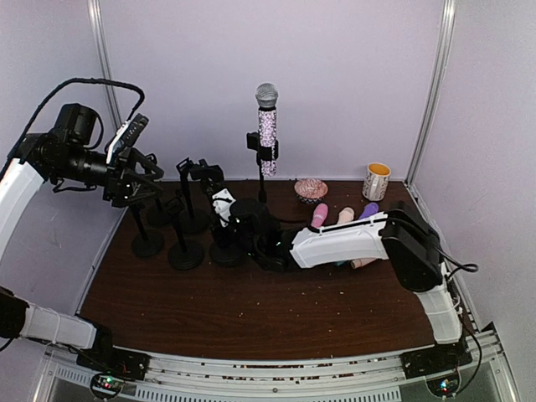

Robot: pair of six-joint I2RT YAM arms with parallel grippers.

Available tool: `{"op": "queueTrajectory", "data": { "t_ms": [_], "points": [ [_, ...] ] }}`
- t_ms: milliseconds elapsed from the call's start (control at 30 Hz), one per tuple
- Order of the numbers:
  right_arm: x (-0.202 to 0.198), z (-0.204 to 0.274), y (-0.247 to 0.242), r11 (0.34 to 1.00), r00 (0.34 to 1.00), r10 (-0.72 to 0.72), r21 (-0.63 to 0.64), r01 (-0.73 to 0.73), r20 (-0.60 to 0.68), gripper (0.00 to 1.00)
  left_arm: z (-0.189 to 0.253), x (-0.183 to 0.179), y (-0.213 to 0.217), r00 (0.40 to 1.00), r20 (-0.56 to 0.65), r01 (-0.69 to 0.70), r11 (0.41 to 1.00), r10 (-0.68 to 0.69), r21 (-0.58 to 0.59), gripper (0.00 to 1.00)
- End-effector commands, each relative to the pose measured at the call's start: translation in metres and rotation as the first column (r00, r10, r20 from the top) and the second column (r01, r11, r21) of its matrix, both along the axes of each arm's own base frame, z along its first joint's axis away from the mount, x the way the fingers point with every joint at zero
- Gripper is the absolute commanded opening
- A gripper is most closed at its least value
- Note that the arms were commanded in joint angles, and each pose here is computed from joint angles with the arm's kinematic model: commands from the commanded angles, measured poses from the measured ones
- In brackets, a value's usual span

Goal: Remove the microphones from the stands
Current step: Place the microphone stand at the center of the board.

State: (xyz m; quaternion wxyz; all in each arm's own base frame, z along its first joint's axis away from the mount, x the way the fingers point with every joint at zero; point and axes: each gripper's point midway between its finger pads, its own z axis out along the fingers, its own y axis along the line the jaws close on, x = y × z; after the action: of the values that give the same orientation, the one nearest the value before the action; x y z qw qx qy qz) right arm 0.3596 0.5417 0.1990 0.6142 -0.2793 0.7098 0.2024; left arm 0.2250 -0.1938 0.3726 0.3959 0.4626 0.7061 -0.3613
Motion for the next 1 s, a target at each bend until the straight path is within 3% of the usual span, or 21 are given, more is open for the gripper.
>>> {"op": "queueTrajectory", "data": {
  "t_ms": [0,67,133,400,567,600,633,967],
  "points": [
    [0.035,0.046,0.001,0.98,0.993,-0.099,0.179,0.086,0.065,0.0,0.007,0.003,0.008,0.997,0.067,-0.031,0.999,0.029,0.029,0.85],
    [0.037,0.049,0.007,0.982,0.993,-0.091,0.173,0.077,0.076,0.01,0.005,0.006,0.008,0.998,0.062,-0.035,0.999,0.033,0.033,0.85],
    [0.035,0.048,0.009,0.984,0.995,-0.077,0.165,0.065,0.069,0.13,0.005,0.009,0.008,0.997,0.061,-0.04,0.999,0.037,0.036,0.85],
    [0.011,0.016,-0.003,0.986,0.997,-0.067,0.152,0.07,-0.027,0.37,0.005,0.015,0.007,0.998,0.053,-0.042,0.999,0.04,0.033,0.85],
    [0.005,-0.005,-0.006,0.981,0.995,-0.077,0.172,0.085,-0.056,0.75,-0.01,0.028,0.01,0.995,0.059,-0.082,0.995,0.079,0.056,0.82],
    [0.004,-0.007,-0.007,0.98,0.995,-0.077,0.178,0.086,-0.058,0.94,-0.013,0.032,0.01,0.994,0.065,-0.092,0.994,0.088,0.061,0.81],
    [0.003,-0.008,-0.009,0.979,0.995,-0.078,0.182,0.088,-0.06,0.99,-0.016,0.037,0.01,0.993,0.067,-0.098,0.993,0.094,0.065,0.8],
    [-0.042,0.011,-0.074,0.972,0.993,-0.116,0.2,0.12,-0.031,1.0,-0.007,0.1,-0.031,0.987,0.127,-0.109,0.993,0.102,0.053,0.77]
  ]
}}
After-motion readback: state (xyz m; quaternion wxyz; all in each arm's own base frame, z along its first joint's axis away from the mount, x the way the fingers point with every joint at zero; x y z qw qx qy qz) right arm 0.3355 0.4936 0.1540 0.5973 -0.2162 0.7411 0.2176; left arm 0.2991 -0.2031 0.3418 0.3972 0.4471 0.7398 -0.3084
